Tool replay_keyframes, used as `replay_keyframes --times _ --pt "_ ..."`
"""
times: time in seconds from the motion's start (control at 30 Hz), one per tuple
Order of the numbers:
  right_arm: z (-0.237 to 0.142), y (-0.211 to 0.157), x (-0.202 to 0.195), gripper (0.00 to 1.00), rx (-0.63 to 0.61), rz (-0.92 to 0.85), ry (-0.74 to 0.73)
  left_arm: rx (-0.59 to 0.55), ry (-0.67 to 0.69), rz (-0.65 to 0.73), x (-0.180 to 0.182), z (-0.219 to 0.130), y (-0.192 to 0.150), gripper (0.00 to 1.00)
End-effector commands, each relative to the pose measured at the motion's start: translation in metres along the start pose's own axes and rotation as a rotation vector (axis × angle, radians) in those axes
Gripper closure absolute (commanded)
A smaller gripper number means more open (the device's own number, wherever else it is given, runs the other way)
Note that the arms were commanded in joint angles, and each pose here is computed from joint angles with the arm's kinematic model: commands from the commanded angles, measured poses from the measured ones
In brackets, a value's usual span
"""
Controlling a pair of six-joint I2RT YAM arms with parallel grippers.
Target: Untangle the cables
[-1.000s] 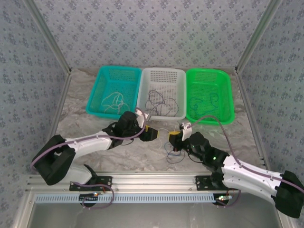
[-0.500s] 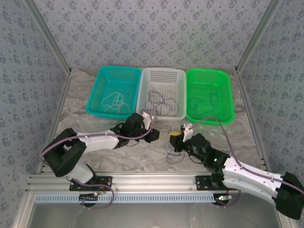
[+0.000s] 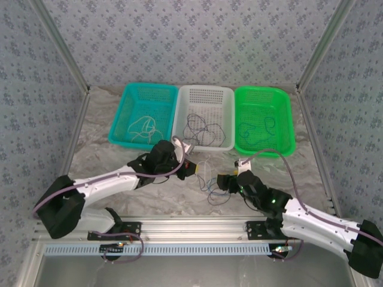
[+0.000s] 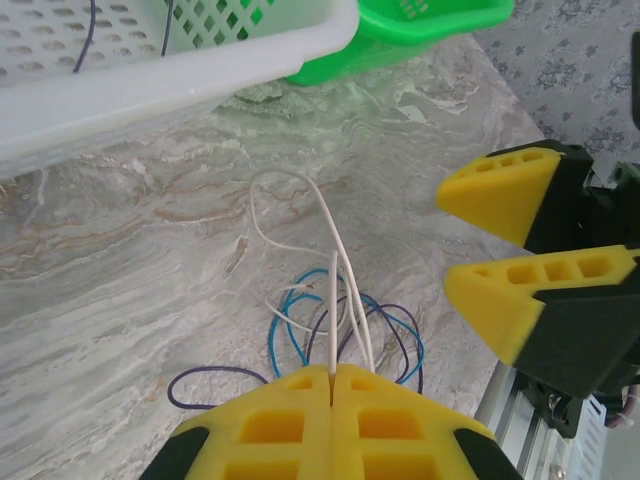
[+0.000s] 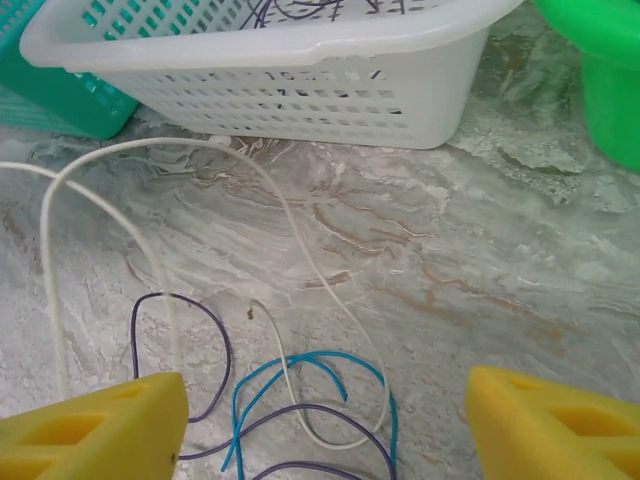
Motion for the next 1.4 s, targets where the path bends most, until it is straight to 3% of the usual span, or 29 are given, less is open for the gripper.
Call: replay_keyframes --times 0.0,0.2,0.47,0.6,0.73,1.0,1.37 --pt "-0.005 0.015 0.009 0.19 -0.042 -0.041 0.031 -0.017 0.02 0.058 -0.009 -0.016 0.009 1.0" --pt "-0.01 0.027 0.03 0.13 -0.097 -0.126 0.114 -0.034 0.037 0.09 -0.014 -0.031 0.014 1.0" --pt "-0.006 0.043 0.034 0.13 -0.128 -0.211 0.05 0.009 0.104 0.078 -0.012 -0.038 0.017 1.0" --pt "0.002 0.044 0.023 0.08 -0.089 -0.104 -0.018 0.031 0.161 0.059 -0.006 -0.038 0.015 1.0" --pt "0.011 0.044 0.027 0.1 -0.068 -0.044 0.084 0.052 0.2 0.081 -0.003 -0.04 0.013 1.0" --pt "0.017 0.035 0.02 0.18 0.029 -0.353 -0.013 0.072 0.187 0.141 -0.008 -0.05 0.011 1.0" --pt "0.062 0.02 0.033 0.19 0.107 -0.455 0.039 0.016 0.074 0.171 -0.025 -0.061 0.014 1.0"
Point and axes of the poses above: each hand's point on the last joint's axis, 136 mm out from that joint toward the fingers, its own z axis out along the fingers, its own x axis along the line the jaws close on, y = z × x, the point moved 6 cm from there along -z, back along the fingers, and after that the axes turned 1 degree about z, right-handed, at the moved point
